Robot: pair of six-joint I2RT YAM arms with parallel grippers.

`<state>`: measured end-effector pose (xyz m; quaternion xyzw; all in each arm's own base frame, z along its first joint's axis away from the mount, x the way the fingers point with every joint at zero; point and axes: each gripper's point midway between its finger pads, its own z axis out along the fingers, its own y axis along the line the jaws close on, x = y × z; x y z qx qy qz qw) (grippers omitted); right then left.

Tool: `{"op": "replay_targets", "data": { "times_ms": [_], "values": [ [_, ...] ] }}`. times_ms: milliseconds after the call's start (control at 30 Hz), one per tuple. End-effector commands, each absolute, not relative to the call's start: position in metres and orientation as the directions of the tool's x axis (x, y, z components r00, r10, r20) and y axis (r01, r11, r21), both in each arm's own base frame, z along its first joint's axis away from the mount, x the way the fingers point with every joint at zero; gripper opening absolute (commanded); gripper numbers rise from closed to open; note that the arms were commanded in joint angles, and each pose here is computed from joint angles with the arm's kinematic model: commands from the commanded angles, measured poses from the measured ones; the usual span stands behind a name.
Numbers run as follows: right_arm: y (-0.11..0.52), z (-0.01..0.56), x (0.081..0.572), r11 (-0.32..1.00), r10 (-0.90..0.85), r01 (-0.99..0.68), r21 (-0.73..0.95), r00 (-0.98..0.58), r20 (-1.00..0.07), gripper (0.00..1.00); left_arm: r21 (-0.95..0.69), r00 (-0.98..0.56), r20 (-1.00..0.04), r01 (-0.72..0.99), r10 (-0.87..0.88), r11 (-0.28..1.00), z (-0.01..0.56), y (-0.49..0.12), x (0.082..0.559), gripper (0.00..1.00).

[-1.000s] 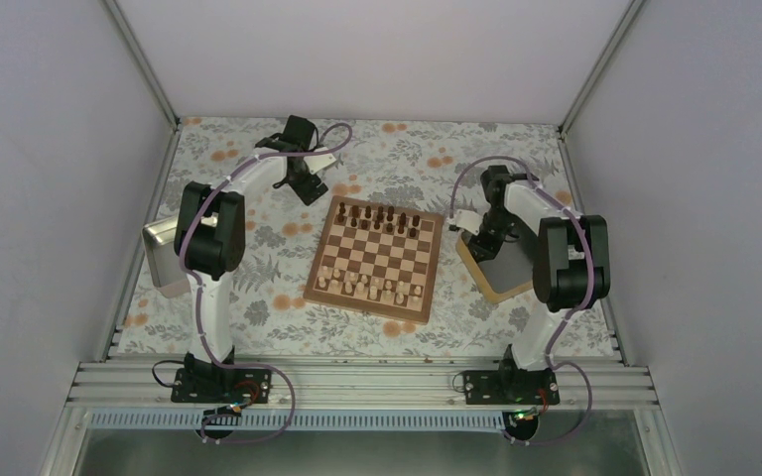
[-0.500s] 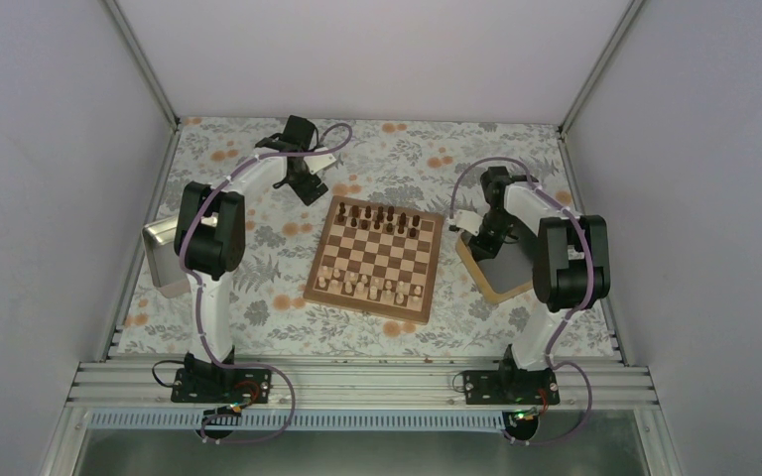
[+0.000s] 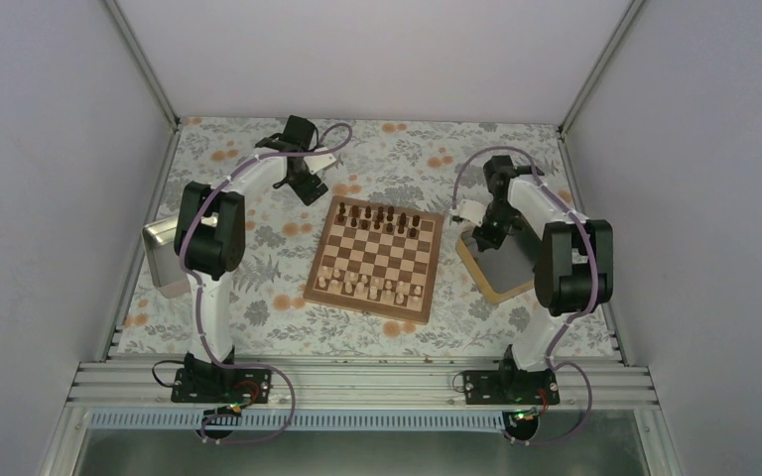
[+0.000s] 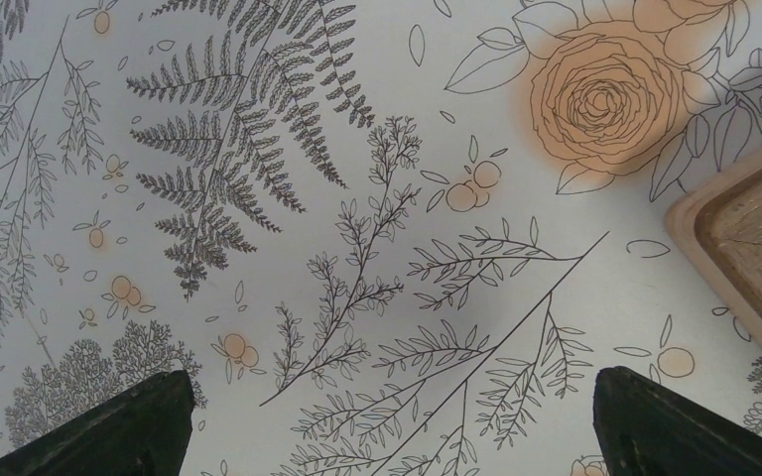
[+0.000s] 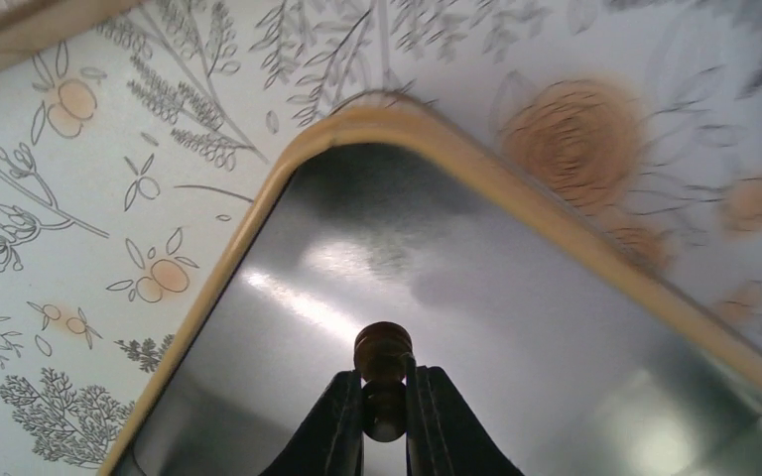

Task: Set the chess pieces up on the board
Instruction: Pick up the chess piece from the storage box, then place the chess piece on the chessboard.

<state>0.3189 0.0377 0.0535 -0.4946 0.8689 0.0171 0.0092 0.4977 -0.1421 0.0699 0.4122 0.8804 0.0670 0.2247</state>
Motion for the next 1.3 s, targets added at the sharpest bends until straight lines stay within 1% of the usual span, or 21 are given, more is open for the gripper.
{"op": "replay_targets", "data": {
  "times_ms": [0,233,433,700,967,1267],
  "values": [
    [0.037,0.094,0.336,0.505,-0.863,-0.861,-0.064,-0.501,-0.067,0.06,0.310,-0.548,-0.349,0.697,0.760,0.646,0.071,-0.146,0.501,1.00],
    [0.046,0.129,0.360,0.482,-0.875,-0.870,-0.103,-0.474,-0.100,0.05,0.312,-0.544,-0.354,0.698,0.761,0.645,0.074,-0.146,0.500,1.00],
    [0.092,0.137,0.369,0.399,-0.912,-0.913,-0.087,-0.386,-0.137,0.05,0.316,-0.540,-0.360,0.697,0.761,0.644,0.079,-0.146,0.500,1.00],
    [0.143,0.116,0.374,0.310,-0.944,-0.949,-0.047,-0.302,-0.133,0.06,0.324,-0.538,-0.365,0.692,0.760,0.645,0.084,-0.145,0.501,1.00],
    [0.166,0.089,0.373,0.271,-0.955,-0.963,0.002,-0.269,-0.127,0.06,0.338,-0.533,-0.366,0.688,0.763,0.642,0.088,-0.144,0.502,1.00],
    [0.182,0.075,0.366,0.242,-0.962,-0.970,0.035,-0.244,-0.120,0.06,0.344,-0.533,-0.362,0.686,0.765,0.641,0.088,-0.143,0.502,1.00]
  ]
}}
